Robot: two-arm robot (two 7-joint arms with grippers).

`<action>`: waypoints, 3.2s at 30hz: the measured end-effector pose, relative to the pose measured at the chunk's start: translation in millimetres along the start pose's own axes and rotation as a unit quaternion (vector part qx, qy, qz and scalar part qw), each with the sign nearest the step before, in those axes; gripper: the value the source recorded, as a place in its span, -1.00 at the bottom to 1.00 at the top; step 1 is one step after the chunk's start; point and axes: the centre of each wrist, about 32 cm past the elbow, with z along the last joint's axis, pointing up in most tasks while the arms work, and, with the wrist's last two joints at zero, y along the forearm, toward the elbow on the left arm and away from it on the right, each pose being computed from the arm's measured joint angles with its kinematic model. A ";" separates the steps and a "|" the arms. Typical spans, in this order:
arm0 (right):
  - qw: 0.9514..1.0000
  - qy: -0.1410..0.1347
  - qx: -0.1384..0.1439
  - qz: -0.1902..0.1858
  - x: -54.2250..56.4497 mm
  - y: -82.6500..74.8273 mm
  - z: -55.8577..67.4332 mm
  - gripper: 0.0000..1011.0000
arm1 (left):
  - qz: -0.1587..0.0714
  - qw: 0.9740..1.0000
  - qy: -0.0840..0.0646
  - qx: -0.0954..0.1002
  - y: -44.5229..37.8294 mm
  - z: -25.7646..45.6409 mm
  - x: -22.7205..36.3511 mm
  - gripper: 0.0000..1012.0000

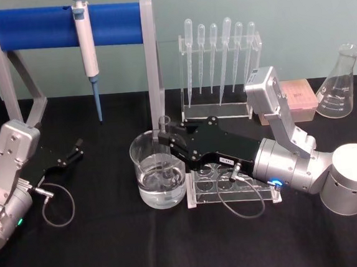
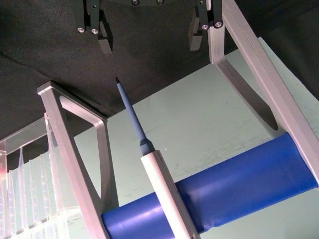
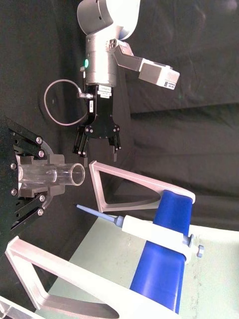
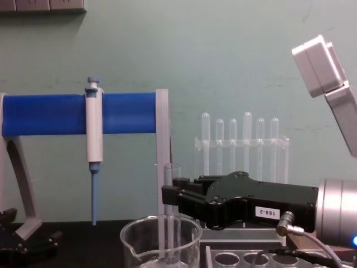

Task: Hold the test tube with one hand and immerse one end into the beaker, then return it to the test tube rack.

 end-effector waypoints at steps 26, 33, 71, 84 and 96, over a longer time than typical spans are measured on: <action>1.000 0.000 0.001 0.001 -0.3 0.3 0.3 -0.52 | 0.000 1.000 0.000 0.000 0.0 0.0 0.0 0.98; 1.000 0.000 0.001 0.000 -0.3 0.3 0.3 -0.52 | 0.000 1.000 0.000 0.000 0.0 0.0 0.0 0.98; 1.000 0.000 0.001 0.000 -0.3 0.3 0.3 -0.52 | 0.000 1.000 0.000 0.000 0.0 0.0 0.0 0.98; 1.000 0.000 0.001 0.000 -0.3 0.3 0.3 -0.52 | 0.000 1.000 0.000 0.000 0.0 0.0 0.0 0.98; 1.000 0.000 0.001 0.000 -0.3 0.3 0.3 -0.52 | 0.000 1.000 0.000 0.000 0.0 0.0 0.0 0.98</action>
